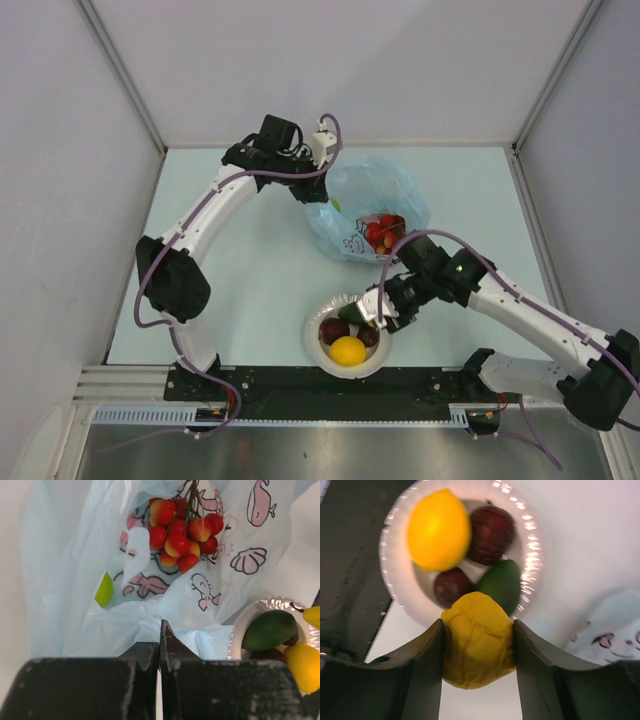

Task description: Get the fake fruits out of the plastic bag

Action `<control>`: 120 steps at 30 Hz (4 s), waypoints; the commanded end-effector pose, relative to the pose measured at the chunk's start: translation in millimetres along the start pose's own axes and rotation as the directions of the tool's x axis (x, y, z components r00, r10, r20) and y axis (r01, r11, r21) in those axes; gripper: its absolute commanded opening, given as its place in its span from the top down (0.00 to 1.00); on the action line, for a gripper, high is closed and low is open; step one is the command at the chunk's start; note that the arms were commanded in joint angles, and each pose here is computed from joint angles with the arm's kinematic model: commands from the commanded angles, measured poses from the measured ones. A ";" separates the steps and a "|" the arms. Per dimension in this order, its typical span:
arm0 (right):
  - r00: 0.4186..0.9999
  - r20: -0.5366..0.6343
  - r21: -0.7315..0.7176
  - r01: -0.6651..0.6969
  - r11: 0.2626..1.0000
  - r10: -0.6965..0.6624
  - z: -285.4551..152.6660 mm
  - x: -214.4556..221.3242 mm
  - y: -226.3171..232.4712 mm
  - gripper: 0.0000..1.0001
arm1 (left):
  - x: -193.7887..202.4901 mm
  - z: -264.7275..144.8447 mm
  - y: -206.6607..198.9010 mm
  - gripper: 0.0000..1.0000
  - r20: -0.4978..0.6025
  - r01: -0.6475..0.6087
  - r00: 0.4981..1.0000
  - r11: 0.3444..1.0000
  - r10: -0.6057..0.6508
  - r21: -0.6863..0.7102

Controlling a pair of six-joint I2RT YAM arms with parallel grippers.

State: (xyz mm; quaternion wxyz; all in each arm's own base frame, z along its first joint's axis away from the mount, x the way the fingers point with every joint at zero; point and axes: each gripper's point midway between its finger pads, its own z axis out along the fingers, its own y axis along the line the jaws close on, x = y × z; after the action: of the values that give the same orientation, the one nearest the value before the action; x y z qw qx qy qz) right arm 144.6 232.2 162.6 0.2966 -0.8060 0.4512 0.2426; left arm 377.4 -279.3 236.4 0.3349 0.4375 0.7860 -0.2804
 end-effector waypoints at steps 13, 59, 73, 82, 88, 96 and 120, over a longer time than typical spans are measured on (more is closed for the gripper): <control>0.994 -0.108 0.069 0.016 0.998 -0.009 48.0 3.1 63.2 0.71 | 12.3 -43.5 -50.7 1.00 0.091 0.062 0.994 0.996 -0.068 0.061; 0.986 -0.062 0.524 0.166 0.835 -0.156 -46.6 -36.8 -43.6 0.00 | 43.2 -38.1 -64.5 1.00 0.044 0.104 0.993 0.988 -0.109 0.114; 0.915 0.211 0.565 -0.401 0.721 0.344 6.3 30.8 -208.3 0.53 | 76.2 -70.4 -75.1 1.00 -0.070 0.012 0.997 0.997 -0.007 0.076; 0.630 0.470 0.584 -0.747 0.317 0.619 10.1 102.5 -295.9 0.46 | 53.2 -91.1 -51.2 1.00 -0.014 -0.016 1.000 0.998 0.015 -0.057; 0.567 0.527 0.520 -0.804 0.287 0.633 24.8 108.4 -312.9 0.26 | 64.0 -88.5 -58.8 1.00 -0.059 0.004 0.998 1.000 -0.004 -0.010; 0.464 0.556 0.452 -0.865 0.217 0.690 63.7 129.0 -332.7 0.00 | 56.4 -85.5 -59.5 1.00 -0.057 0.001 0.998 1.000 0.001 0.023; 0.544 0.430 0.442 -0.823 0.357 0.721 25.9 85.9 -302.3 0.57 | 44.3 -63.2 -36.8 1.00 -0.029 0.028 0.999 1.000 -0.028 -0.009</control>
State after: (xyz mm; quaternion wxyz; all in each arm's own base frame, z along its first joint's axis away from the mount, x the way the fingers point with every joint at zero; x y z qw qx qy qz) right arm 469.9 327.2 130.2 0.4175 -0.3069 0.8185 0.2481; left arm 297.3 -218.5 228.4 0.2912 0.4302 0.8121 -0.2660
